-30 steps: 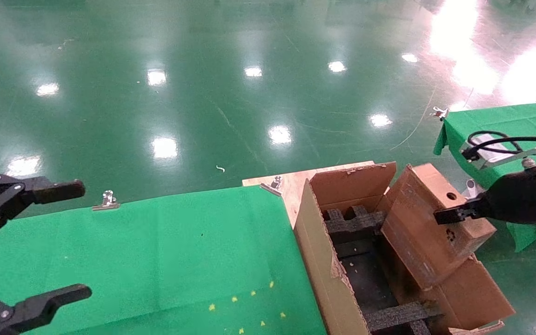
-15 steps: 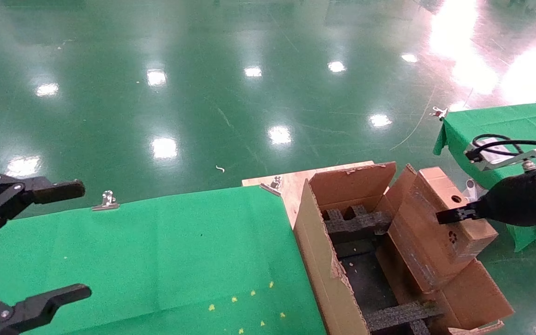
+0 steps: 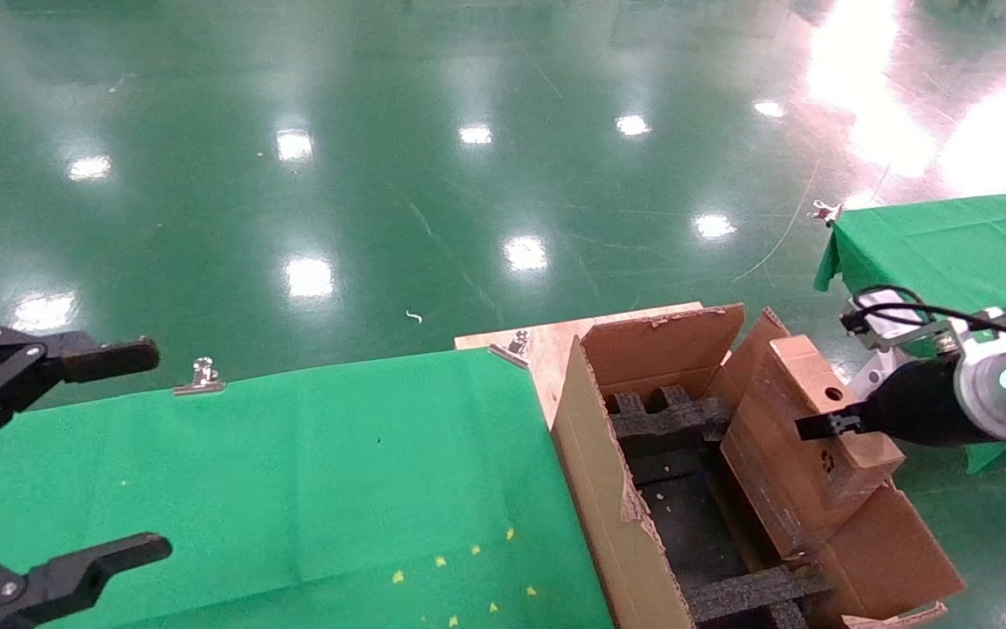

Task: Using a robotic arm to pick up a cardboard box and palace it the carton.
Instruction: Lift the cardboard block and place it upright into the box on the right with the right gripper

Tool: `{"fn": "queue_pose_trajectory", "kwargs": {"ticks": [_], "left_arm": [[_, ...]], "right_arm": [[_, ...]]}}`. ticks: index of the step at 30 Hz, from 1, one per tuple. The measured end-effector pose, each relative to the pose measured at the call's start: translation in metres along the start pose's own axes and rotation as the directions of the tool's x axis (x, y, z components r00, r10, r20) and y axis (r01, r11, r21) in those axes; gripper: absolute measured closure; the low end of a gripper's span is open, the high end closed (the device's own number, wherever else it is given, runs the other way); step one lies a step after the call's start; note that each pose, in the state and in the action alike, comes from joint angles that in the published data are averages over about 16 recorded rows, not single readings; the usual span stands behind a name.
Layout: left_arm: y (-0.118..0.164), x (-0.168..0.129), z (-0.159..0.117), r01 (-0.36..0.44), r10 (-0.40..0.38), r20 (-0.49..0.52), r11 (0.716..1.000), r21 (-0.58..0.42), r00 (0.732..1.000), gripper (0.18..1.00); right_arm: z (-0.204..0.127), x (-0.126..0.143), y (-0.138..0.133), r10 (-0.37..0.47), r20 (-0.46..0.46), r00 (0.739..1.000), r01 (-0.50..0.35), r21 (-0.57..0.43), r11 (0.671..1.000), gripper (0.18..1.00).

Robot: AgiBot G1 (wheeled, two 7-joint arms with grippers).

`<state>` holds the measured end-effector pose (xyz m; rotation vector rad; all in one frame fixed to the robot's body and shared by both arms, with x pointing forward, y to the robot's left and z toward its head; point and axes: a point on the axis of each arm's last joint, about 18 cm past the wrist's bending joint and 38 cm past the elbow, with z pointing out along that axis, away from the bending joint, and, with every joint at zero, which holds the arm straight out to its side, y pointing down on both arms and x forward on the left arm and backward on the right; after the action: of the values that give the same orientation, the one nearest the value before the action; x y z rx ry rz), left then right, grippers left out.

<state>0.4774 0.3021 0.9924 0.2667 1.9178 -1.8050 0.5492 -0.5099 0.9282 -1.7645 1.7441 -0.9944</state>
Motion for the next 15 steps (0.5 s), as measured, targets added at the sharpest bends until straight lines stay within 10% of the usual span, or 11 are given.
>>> {"fn": "queue_pose_trajectory", "kwargs": {"ticks": [15], "left_arm": [[0.0,0.0,0.0,0.0,0.0,0.0,1.0,0.0,1.0,0.184]], "right_arm": [[0.044,-0.012,0.02,-0.016,-0.026,1.0,0.016,-0.01,1.0,0.83]]}}
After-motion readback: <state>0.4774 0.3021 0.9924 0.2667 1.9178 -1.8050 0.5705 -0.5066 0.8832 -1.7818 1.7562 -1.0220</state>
